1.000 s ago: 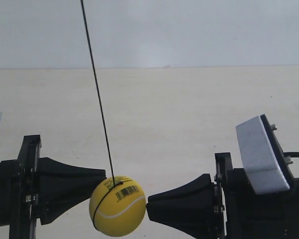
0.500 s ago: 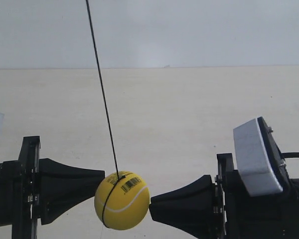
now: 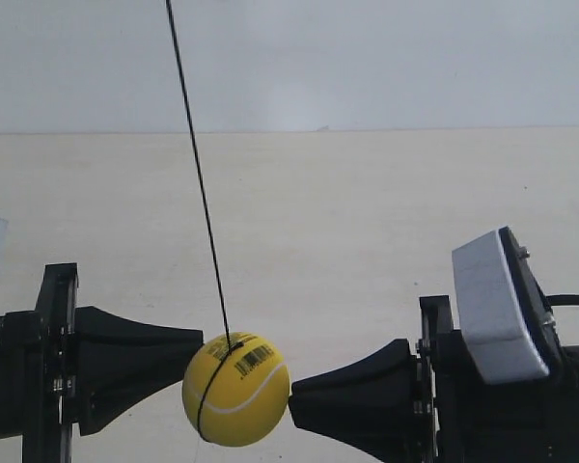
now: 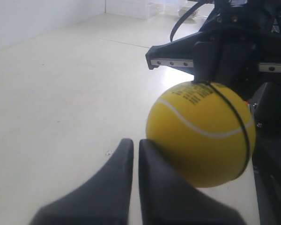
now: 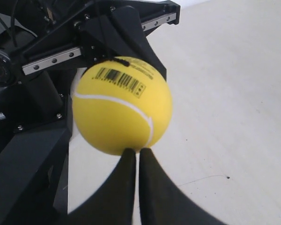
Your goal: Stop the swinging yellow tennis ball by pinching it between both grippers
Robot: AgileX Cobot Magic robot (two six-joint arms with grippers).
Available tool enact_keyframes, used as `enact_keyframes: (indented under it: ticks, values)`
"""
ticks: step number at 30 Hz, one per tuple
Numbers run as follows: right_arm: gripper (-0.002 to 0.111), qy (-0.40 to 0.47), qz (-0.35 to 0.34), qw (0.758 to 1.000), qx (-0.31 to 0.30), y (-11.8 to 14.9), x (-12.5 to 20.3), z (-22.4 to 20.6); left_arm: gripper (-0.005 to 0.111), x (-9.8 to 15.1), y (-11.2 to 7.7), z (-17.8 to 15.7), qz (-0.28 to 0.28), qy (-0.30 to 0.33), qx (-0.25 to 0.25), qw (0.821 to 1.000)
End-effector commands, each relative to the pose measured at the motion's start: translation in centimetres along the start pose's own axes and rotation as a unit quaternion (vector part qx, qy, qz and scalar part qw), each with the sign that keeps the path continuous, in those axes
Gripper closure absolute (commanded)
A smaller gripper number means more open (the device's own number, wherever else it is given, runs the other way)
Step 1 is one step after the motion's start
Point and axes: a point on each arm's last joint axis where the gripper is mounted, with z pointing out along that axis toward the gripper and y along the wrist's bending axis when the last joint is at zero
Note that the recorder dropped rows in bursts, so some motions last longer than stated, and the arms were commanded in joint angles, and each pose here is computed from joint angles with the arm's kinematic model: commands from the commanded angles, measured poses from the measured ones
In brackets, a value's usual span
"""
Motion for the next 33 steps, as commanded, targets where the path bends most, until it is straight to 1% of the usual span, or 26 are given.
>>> enact_keyframes:
  ticks: [1,5,8,24,30,33]
  values:
    - [0.108,-0.015,-0.020,1.000,-0.002,0.2,-0.6,-0.2,0.102,0.0,-0.2,0.0,-0.002,-0.005,0.009,1.000]
    - [0.108,-0.044,-0.053,0.998,0.007,1.2,-2.0,-1.3,0.102,-0.1,-0.2,0.0,-0.002,-0.007,0.010,1.000]
    - [0.108,-0.039,-0.042,0.998,0.030,1.2,-2.1,-1.7,0.102,-0.1,-0.4,0.0,0.001,-0.010,0.018,1.000]
    - [0.108,-0.036,-0.035,0.999,0.017,1.4,-2.0,-1.7,0.102,-0.2,-0.4,0.0,0.001,-0.013,0.020,1.000]
    - [0.108,-0.027,-0.016,0.999,0.016,1.0,-1.6,-1.2,0.102,-0.2,-0.3,0.0,0.005,-0.017,0.014,1.000]
    - [0.108,-0.029,-0.022,0.999,0.017,0.9,-1.6,-1.2,0.102,-0.2,-0.3,0.0,0.005,-0.017,0.014,1.000]
